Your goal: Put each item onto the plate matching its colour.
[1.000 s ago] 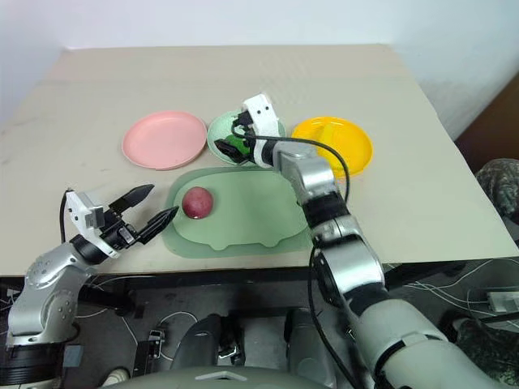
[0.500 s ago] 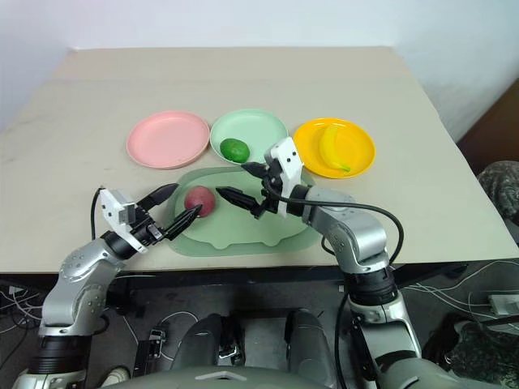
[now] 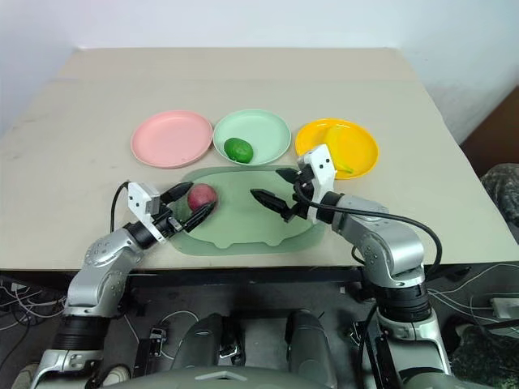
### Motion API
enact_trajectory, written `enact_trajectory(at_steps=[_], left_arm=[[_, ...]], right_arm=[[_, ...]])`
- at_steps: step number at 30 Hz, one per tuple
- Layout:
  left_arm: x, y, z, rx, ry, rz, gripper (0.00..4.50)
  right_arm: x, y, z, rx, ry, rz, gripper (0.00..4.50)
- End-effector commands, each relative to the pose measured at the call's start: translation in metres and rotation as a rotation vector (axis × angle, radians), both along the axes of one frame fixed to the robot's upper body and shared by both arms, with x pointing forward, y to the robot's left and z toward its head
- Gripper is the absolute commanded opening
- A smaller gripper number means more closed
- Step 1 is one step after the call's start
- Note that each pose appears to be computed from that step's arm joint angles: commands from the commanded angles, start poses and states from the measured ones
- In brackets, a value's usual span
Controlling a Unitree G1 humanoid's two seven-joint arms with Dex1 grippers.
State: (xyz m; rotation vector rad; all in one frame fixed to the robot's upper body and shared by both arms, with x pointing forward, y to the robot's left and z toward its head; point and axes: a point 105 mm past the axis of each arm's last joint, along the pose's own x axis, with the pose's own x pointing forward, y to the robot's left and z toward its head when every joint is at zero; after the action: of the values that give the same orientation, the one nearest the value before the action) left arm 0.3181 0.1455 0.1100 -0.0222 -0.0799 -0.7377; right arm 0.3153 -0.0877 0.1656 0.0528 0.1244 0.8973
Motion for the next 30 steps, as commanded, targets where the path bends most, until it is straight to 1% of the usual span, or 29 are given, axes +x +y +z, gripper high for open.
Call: enact_trajectory(at_steps=[1,3,4,5,9,13,16,18,22,25,28,30], left_arm=[[0.004,-0.006,0.005,0.010,-0.027,-0.028,4.31],[0.005,-0.006,0.004,0.002,-0.019,-0.030,3.93],[0.005,-0.007,0.004,-0.003,-0.014,-0.043,3.61],[0.005,-0.007,0.004,-0.005,-0.013,-0.049,3.42],[0.003,0.002,0.010,-0.005,-0.035,-0.032,3.38],[0.007,0.025,0.034,-0.029,-0.105,0.083,3.38],[0.015,0.039,0.054,-0.062,-0.150,0.186,3.38],[0.025,0.051,0.064,-0.058,-0.173,0.272,3.38],[0.045,0.069,0.080,-0.120,-0.152,0.416,3.38],[0.064,0.077,0.085,-0.100,-0.108,0.508,3.38],[0.082,0.083,0.076,-0.053,-0.010,0.580,3.38],[0.088,0.083,0.073,-0.034,0.011,0.584,3.38]], right_arm=[[-0.003,-0.006,0.014,0.008,-0.055,-0.018,4.50],[-0.002,-0.008,0.015,0.008,-0.058,-0.031,4.50],[-0.002,-0.009,0.015,0.007,-0.062,-0.038,4.50],[-0.001,-0.010,0.016,0.005,-0.064,-0.044,4.50],[-0.001,-0.015,0.016,-0.003,-0.067,-0.058,4.50],[-0.004,-0.016,0.014,-0.007,-0.063,-0.054,4.50],[-0.008,-0.013,0.010,-0.005,-0.048,-0.031,4.50],[-0.013,-0.008,0.006,-0.001,-0.037,0.000,4.50],[-0.017,-0.002,0.000,0.010,-0.058,0.014,4.50],[-0.019,0.003,-0.003,0.042,-0.078,0.022,4.50],[-0.018,0.006,-0.009,0.028,-0.088,0.021,4.50],[-0.019,0.008,-0.011,0.009,-0.102,0.029,4.50]])
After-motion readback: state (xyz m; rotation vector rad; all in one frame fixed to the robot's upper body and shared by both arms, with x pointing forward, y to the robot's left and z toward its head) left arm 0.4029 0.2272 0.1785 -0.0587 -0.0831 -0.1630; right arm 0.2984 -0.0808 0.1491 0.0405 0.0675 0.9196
